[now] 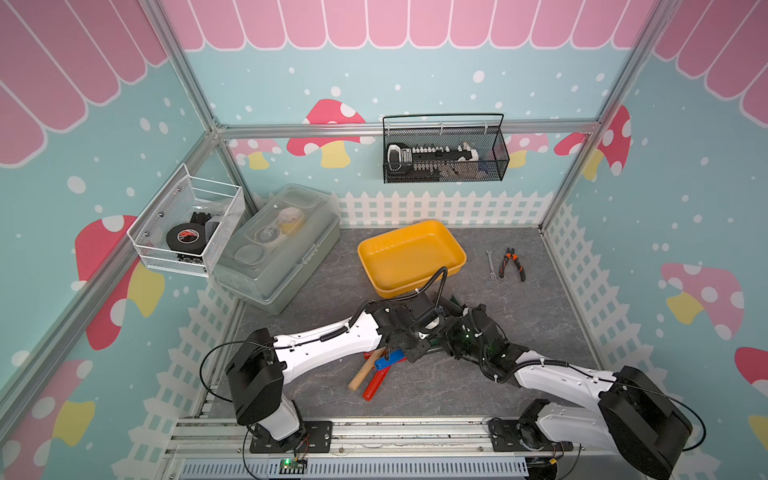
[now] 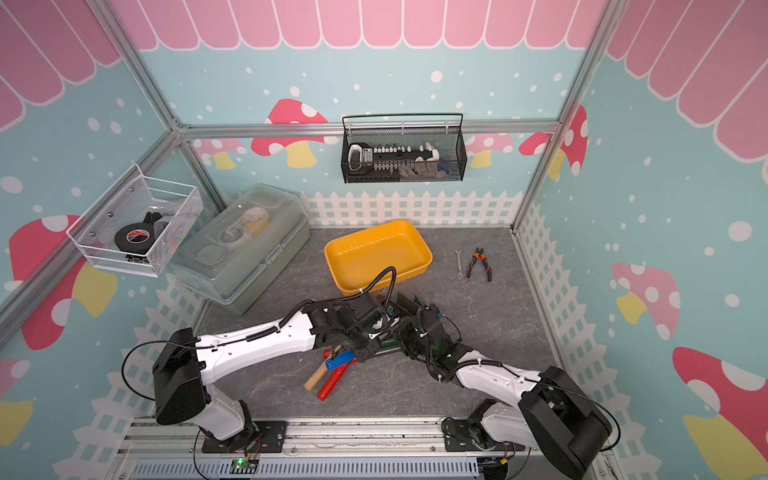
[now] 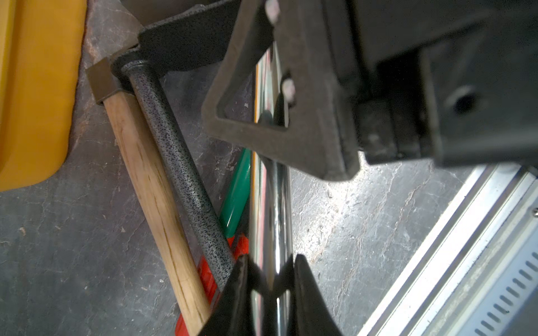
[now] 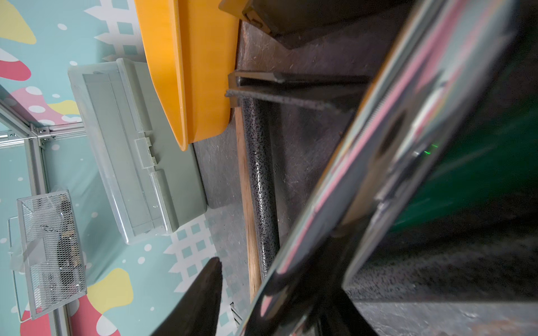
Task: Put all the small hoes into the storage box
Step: Pick up the hoe from the center of the board.
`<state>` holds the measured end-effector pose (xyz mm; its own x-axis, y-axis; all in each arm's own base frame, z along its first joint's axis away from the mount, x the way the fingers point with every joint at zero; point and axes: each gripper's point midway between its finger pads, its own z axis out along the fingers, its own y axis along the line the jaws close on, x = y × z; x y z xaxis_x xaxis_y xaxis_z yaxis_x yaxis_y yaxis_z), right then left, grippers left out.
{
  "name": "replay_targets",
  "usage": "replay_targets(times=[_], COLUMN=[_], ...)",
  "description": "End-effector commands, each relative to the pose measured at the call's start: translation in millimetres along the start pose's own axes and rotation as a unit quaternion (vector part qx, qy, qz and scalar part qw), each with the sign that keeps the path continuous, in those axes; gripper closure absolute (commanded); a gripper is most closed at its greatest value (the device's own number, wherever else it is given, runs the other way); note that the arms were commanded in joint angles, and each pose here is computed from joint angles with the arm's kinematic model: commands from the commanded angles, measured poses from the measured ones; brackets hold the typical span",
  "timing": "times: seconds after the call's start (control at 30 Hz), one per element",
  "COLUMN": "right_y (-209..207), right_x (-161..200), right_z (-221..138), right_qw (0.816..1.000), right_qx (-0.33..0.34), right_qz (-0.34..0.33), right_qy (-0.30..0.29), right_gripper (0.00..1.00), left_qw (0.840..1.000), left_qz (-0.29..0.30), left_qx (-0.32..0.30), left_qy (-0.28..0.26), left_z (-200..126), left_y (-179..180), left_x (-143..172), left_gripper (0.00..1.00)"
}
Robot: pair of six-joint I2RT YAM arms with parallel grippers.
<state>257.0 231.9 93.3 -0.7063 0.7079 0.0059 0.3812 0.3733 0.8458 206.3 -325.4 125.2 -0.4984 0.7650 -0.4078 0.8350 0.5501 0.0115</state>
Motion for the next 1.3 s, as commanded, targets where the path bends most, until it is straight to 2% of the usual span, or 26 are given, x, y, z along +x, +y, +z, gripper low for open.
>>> replay_targets(times=[0.0, 0.37, 0.83, 1.27], right_y=[12, 17, 21, 20], right_x=[-8, -14, -17, -24], right_z=[1, -2, -3, -4], right_qw=[0.997, 0.995, 0.992, 0.990], right_qx=[-0.033, -0.050, -0.059, -0.059], right_qz=[0.056, 0.070, 0.089, 0.085], right_qy=[-0.032, -0.056, -0.070, -0.091], right_gripper=[0.55, 0.69, 0.78, 0.90], left_qw=[1.000, 1.000, 1.000, 1.000], left_qz=[-0.004, -0.003, -0.007, -0.015], left_qx=[0.013, 0.012, 0.016, 0.011], left_qy=[-0.017, -0.016, -0.007, -0.010], left_z=[1, 0, 6, 14], left_y=[-3, -2, -5, -3], left_x=[-13, -11, -7, -2], left_gripper=[1.00, 1.00, 1.00, 1.00])
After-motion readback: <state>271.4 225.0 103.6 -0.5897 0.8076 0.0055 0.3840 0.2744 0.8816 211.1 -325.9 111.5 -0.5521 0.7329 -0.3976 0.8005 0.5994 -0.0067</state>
